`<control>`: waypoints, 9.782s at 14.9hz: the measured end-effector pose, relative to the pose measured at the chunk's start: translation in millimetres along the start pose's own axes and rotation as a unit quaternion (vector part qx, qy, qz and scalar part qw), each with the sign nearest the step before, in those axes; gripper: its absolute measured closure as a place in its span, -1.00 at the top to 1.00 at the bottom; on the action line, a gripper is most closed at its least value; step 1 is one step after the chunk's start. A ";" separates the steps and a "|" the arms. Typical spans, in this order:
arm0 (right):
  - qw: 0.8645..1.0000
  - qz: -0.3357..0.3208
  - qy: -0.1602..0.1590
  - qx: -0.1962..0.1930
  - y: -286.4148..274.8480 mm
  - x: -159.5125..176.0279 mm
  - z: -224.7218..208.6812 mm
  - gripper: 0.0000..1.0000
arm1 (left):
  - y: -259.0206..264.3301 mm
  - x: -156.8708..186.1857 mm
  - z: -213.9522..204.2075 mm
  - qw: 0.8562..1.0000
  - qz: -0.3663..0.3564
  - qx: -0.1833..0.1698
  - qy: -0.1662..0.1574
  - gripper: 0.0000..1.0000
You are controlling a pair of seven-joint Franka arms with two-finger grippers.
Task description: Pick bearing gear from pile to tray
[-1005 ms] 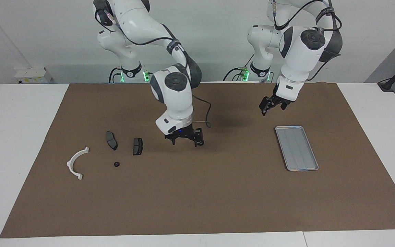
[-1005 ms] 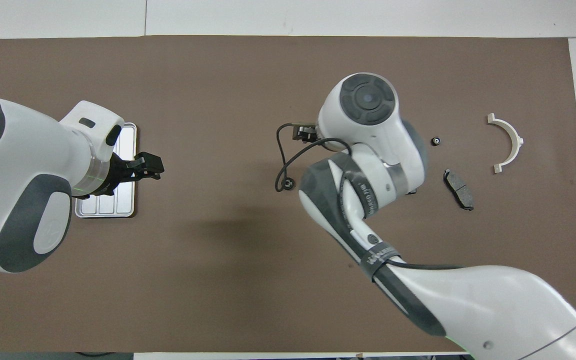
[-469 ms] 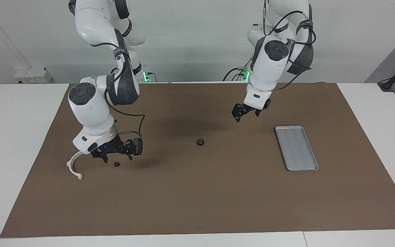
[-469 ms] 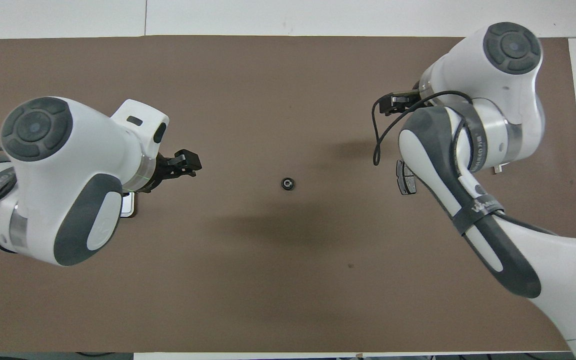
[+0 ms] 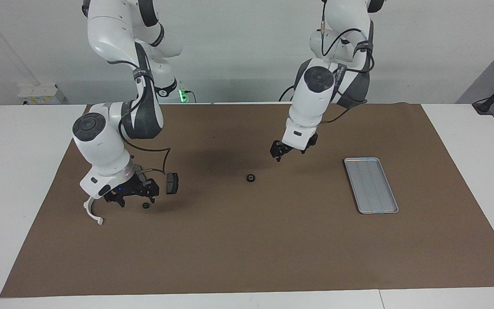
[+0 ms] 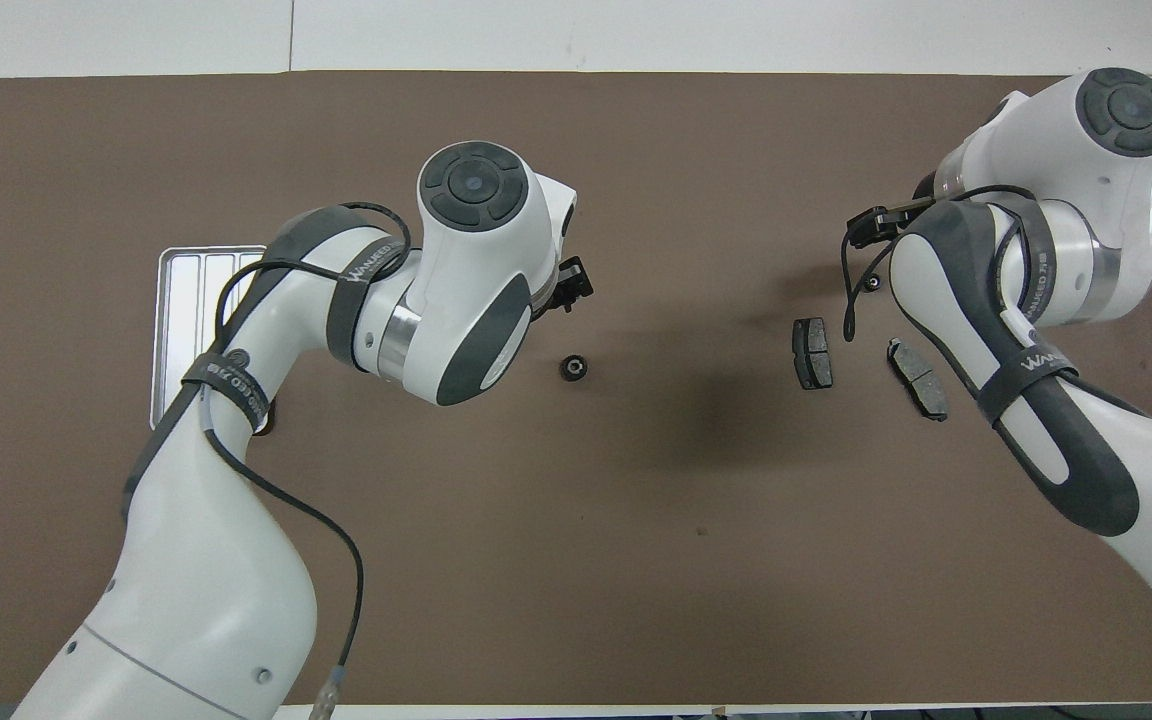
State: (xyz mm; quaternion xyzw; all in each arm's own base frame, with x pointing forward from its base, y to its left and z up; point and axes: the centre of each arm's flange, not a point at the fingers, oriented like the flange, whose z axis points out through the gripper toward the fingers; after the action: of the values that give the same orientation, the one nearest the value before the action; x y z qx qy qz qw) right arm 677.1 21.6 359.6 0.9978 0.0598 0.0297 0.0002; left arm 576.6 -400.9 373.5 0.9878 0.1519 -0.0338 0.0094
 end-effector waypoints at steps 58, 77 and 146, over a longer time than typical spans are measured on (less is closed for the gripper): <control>0.992 0.122 -0.036 0.002 -181.8 2.4 -101.6 -0.52 | -138.9 24.7 -6.3 1.000 0.000 0.013 -0.013 -0.30; 0.982 0.185 -0.008 0.025 -377.4 -98.3 22.3 -0.52 | -380.6 102.8 31.1 0.990 0.137 -0.007 -0.024 -0.30; 0.996 0.083 -0.037 -0.002 46.7 -126.9 -265.7 1.00 | 17.7 -76.5 81.7 0.999 -0.030 0.008 0.017 0.39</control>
State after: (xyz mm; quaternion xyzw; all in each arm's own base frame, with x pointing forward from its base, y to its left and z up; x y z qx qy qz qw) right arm 541.1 -40.8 617.5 0.9997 -0.0231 -0.0072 0.0023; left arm 503.9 -443.0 297.5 0.9832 0.1816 -0.0182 -0.0025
